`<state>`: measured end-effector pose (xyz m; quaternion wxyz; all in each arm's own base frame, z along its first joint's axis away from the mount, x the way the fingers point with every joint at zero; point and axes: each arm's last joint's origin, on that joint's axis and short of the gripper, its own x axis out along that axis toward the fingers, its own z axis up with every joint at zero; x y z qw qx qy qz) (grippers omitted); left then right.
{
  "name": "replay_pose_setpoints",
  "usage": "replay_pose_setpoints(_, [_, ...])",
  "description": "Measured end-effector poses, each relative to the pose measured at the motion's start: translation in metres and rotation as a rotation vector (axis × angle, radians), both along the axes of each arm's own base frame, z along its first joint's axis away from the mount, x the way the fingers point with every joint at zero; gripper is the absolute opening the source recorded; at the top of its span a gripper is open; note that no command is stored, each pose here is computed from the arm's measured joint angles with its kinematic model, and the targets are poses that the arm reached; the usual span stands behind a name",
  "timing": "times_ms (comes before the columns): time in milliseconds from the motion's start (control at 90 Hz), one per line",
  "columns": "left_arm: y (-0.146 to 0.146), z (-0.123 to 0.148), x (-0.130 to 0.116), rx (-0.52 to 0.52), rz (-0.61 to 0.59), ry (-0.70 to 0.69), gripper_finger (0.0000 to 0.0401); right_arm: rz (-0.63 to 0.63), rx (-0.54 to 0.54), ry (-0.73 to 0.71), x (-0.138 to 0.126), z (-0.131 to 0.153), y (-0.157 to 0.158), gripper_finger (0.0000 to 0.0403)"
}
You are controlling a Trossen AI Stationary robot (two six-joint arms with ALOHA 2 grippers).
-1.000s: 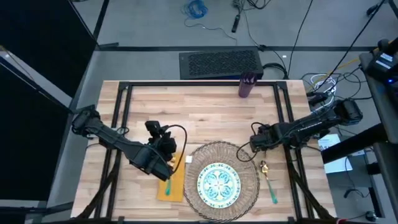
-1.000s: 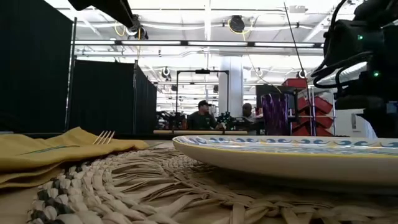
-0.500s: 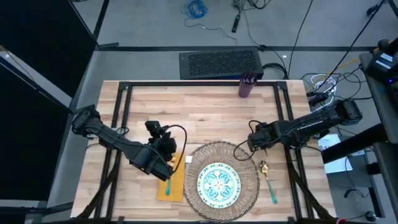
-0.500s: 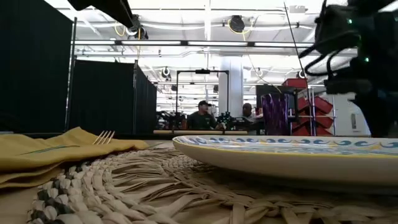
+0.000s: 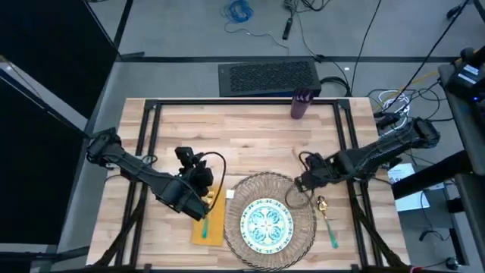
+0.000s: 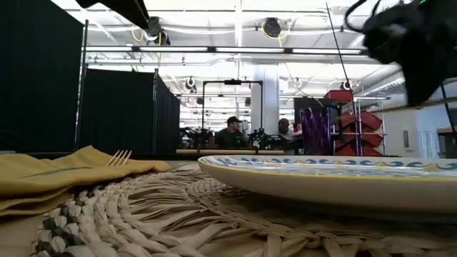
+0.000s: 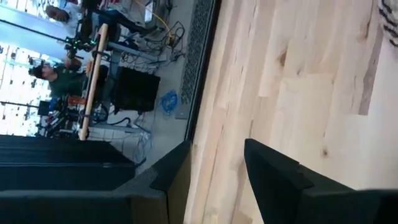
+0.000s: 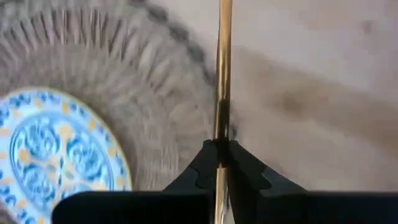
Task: Set table place
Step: Put the gold knife on the brown placemat to the right of the white patterned plate
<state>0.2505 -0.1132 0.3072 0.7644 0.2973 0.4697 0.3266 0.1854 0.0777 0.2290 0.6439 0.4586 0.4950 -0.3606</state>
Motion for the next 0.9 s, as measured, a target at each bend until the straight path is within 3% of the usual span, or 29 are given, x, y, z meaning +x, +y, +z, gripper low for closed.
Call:
replay_pose_setpoints(322, [0.001, 0.009, -0.008, -0.008, -0.014, -0.041, 0.0136, -0.119, 0.131, -0.076, 0.006, -0.033, 0.085, 0.0])
replay_pose_setpoints(478, [0.001, 0.012, -0.01, -0.013, -0.019, -0.052, 0.0136, -0.148, 0.16, -0.064, 0.011, -0.052, 0.111, 0.0])
replay_pose_setpoints(644, [0.0, 0.012, -0.011, -0.014, -0.024, -0.053, 0.0136, -0.147, 0.142, -0.037, 0.027, -0.045, 0.129, 0.0])
replay_pose_setpoints(756, [-0.002, 0.012, -0.012, -0.015, -0.031, -0.053, 0.0136, -0.146, 0.074, 0.077, 0.029, -0.039, 0.133, 0.0])
replay_pose_setpoints(900, [-0.002, 0.012, -0.012, -0.018, -0.031, -0.055, 0.0136, -0.153, 0.062, 0.15, 0.032, -0.029, 0.137, 0.0])
